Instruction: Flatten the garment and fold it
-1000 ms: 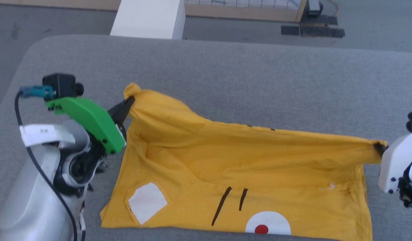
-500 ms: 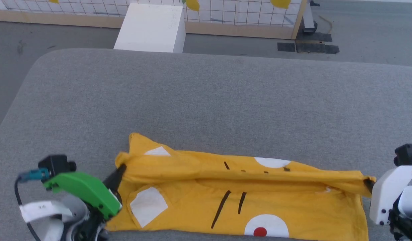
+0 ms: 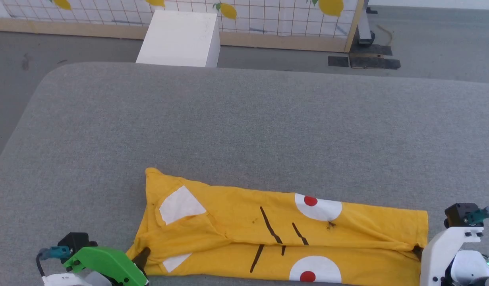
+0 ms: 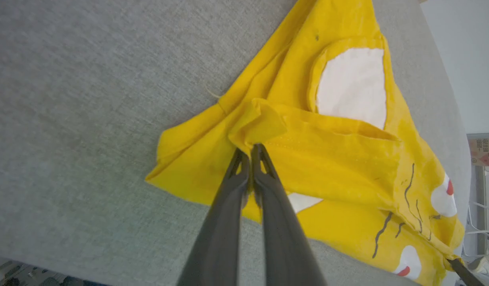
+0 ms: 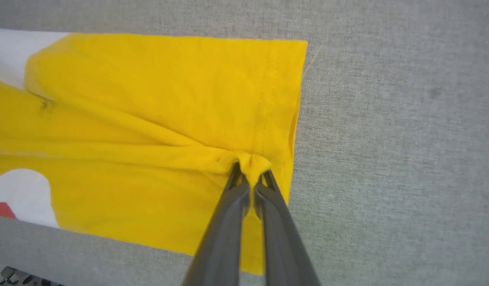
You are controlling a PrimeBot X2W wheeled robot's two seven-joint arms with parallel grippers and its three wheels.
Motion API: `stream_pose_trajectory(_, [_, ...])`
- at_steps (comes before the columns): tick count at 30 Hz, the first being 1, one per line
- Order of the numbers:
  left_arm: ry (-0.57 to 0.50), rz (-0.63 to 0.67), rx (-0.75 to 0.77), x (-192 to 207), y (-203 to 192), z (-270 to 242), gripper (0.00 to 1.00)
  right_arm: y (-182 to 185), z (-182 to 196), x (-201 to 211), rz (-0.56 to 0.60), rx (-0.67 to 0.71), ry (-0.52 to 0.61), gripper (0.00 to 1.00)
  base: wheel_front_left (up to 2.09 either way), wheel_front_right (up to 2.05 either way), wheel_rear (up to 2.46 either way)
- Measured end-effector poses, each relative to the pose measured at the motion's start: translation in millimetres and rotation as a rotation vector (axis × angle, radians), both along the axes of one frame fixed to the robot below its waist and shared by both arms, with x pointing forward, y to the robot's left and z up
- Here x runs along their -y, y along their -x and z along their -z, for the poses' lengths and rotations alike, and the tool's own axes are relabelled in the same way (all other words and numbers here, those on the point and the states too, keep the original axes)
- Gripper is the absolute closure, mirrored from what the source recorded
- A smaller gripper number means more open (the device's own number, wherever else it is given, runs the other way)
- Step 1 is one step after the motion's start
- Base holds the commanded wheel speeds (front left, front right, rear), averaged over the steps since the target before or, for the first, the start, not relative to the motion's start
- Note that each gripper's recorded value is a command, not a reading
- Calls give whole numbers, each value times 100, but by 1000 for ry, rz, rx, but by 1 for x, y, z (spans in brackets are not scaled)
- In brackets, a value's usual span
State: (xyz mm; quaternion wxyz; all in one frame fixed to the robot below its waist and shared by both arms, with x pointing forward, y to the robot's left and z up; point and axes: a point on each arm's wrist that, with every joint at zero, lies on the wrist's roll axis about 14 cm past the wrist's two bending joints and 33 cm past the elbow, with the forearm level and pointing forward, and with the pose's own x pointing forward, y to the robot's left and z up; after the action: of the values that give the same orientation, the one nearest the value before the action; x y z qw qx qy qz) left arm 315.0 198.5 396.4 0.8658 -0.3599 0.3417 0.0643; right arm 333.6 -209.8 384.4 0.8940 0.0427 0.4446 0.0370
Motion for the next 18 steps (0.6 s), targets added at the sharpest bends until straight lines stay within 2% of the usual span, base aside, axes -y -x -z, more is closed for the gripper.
stream_pose_trajectory(8, [-63,-1,-7,-12,2,-4,0,6,-21,-2,-15,48,-34,0,0,0,0])
stream_pose_trajectory(11, [-105,-3,37,-20,-4,-19,0,11,-37,0,-17,68,-53,0,0,0,0])
stream_pose_trajectory(15, [-157,-17,152,-31,-20,-50,0,8,-70,13,19,147,-70,0,0,0,0])
stream_pose_trajectory(18, [-258,-66,316,-49,-40,-88,0,6,-82,26,37,168,-43,0,0,0,0])
